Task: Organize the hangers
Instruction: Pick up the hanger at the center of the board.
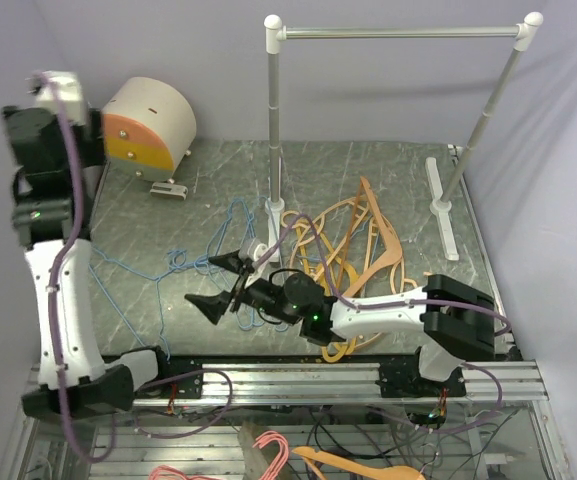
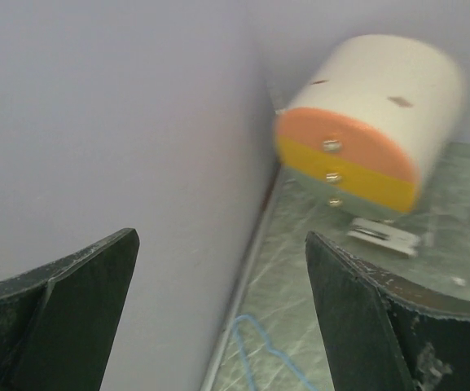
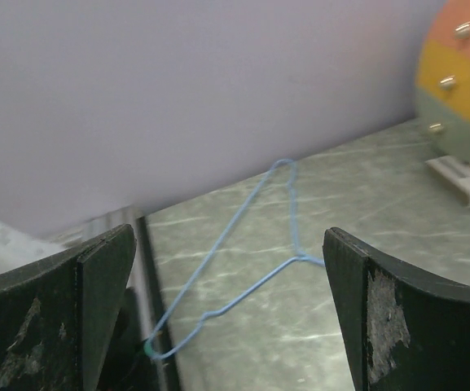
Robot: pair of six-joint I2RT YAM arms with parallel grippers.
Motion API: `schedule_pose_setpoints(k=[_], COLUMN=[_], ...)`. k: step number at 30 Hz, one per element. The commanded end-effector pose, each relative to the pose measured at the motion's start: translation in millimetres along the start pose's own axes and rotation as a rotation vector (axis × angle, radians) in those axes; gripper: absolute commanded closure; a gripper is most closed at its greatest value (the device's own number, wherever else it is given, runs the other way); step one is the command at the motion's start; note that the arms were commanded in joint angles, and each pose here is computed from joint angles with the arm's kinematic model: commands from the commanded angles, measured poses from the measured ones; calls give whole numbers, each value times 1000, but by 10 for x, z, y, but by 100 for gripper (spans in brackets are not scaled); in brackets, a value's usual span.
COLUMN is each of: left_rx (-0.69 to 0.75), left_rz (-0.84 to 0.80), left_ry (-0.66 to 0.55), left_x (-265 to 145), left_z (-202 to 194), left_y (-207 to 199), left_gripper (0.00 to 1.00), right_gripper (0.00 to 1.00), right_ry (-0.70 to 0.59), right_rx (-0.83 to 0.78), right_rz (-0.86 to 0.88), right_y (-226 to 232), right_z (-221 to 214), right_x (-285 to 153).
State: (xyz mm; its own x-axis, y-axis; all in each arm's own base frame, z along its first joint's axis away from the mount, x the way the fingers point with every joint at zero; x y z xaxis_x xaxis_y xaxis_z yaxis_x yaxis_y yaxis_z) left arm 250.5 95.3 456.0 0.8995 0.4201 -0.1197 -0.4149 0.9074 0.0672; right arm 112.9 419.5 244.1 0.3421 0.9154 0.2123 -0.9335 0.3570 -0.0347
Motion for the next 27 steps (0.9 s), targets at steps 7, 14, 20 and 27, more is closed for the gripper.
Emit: schedule_pose_setpoints(k=[7,14,20,27], left_rx=[162,62,222,103], left_rz=[-187,-543,-753,-880], left_ry=[87,192,375,552], left_x=[153,-235,-500,-453], left_z=[-594,-792,-1193,-1705], left_y=[-1418,-1555,-1508,-1272], left_gripper=[1,1,2,0], right_gripper=[0,0,10,30], right_ry=[154,442,666,815], right_rx=[-236,-150,-117,-47], right_rz=[-227,-18,-53,-109], right_y=[-525,-577,-842,-1148], right_z=[413,-74,-629,-1157], right_x=[-327,-611,-496,-183])
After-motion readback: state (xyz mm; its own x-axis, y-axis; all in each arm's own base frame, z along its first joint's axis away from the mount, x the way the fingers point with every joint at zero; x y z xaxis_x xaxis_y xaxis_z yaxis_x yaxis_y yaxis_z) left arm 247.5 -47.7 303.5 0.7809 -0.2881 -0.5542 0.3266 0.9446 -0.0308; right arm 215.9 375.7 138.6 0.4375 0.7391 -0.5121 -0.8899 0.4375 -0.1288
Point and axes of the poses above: each gripper's point midway between its finger pads, its own x axis out along the fingers, its own y axis along the line the jaws close on, z = x × y, the point moved 8 cm from there along -x, back along the fingers, and after that the axes turned 13 degrees about -x, right-handed, at the moved point
